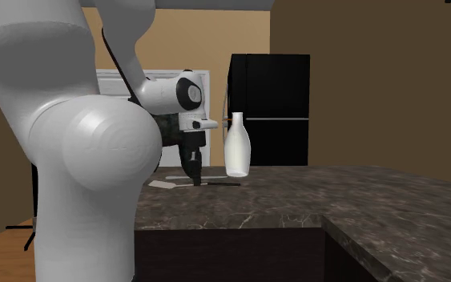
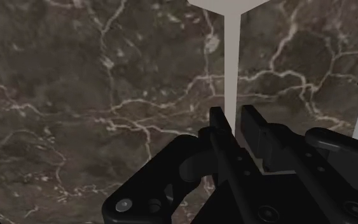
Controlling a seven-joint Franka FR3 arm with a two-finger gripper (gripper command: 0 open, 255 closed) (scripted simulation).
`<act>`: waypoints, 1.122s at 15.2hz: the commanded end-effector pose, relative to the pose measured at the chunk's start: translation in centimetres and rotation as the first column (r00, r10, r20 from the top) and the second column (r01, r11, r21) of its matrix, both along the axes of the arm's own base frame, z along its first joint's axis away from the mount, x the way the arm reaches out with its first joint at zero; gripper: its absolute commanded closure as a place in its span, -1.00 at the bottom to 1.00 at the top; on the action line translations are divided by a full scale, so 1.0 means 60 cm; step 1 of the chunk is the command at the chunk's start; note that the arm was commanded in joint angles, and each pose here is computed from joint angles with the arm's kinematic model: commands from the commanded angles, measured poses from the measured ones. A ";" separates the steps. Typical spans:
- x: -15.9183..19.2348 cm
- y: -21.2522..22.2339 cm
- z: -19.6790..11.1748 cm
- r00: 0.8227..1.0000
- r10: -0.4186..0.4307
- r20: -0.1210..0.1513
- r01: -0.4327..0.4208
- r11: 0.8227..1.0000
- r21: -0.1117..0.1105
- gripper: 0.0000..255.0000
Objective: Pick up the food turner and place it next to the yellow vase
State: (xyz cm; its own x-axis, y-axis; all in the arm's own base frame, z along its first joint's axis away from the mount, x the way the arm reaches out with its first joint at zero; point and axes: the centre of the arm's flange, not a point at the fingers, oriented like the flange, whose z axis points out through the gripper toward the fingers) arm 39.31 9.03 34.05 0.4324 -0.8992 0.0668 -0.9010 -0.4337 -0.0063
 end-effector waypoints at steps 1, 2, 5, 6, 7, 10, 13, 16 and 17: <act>-0.002 0.003 -0.003 1.000 0.006 -0.005 -0.006 1.000 -0.002 1.00; -0.002 0.003 -0.003 1.000 0.006 -0.005 -0.006 1.000 -0.002 1.00; -0.002 0.003 -0.004 1.000 0.006 -0.005 -0.006 1.000 -0.002 1.00; -0.002 0.003 -0.004 1.000 0.006 -0.005 -0.006 1.000 -0.002 1.00; -0.001 0.003 -0.003 1.000 0.006 -0.005 -0.006 1.000 -0.002 1.00; -0.001 0.003 0.023 1.000 0.006 -0.005 -0.006 1.000 -0.002 1.00; -0.001 0.003 0.050 1.000 0.006 -0.005 -0.006 1.000 -0.002 1.00; -0.001 0.003 0.076 1.000 0.006 -0.005 -0.006 1.000 -0.002 1.00; -0.001 0.003 0.085 1.000 0.006 -0.005 -0.006 1.000 -0.002 1.00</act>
State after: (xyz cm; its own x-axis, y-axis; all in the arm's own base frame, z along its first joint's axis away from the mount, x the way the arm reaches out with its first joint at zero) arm 39.17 9.14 38.59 0.4375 -0.8968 0.0658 -0.8987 -0.4385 0.0002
